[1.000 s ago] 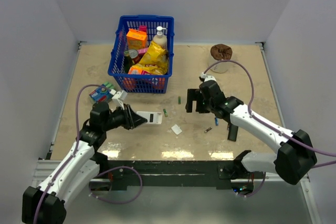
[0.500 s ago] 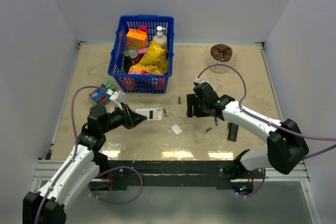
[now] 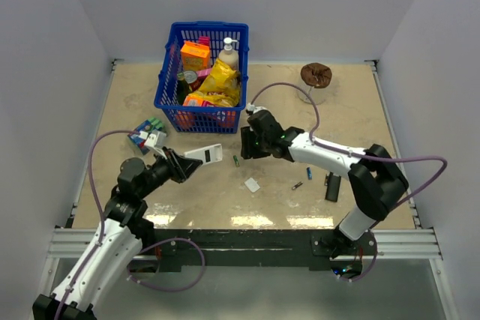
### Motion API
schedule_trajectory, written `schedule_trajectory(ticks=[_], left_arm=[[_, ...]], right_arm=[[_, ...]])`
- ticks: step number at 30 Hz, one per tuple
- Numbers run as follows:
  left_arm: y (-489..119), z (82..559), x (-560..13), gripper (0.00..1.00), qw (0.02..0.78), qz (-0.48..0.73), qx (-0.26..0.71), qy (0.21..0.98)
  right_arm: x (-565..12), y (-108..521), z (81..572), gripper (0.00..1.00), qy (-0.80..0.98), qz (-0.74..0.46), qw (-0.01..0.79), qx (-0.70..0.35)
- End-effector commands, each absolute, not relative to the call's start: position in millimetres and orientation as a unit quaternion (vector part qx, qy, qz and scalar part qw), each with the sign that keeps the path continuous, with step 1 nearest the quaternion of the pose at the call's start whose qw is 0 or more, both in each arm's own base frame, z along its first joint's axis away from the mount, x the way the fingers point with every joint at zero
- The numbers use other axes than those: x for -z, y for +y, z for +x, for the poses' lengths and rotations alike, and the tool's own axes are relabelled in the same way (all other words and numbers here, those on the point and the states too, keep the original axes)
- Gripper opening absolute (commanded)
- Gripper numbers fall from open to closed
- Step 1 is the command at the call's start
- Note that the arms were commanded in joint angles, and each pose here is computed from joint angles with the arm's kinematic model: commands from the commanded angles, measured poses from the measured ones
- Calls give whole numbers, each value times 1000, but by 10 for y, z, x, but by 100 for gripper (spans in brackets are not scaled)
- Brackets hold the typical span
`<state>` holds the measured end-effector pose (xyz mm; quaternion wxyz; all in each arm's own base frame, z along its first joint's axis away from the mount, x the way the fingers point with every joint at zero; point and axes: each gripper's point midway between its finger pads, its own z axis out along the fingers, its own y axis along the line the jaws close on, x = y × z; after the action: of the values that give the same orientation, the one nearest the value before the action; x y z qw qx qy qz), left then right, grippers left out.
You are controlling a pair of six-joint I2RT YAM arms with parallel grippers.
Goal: Load the batteries into the remote control
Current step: Pick up the battery from the center of the board.
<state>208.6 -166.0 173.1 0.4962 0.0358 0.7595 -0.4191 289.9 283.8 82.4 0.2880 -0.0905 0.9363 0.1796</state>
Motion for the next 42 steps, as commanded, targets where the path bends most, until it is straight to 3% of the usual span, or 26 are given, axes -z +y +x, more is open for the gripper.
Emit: schedule_trajectory(ticks=[1,4,42], left_arm=[[-1589,2129,-1958,0,538,34,407,738],[-1555,2079,-1975,0,543,35,402,736],[-1525,2025,-1979,0,546,33,399,736]], right_arm=[[-969,3237,2915,43,916,-101,330,-207],[-911,3308,2854,35,911,-98,352,-192],[-307,3419,3029,31,903,-131,406,-56]])
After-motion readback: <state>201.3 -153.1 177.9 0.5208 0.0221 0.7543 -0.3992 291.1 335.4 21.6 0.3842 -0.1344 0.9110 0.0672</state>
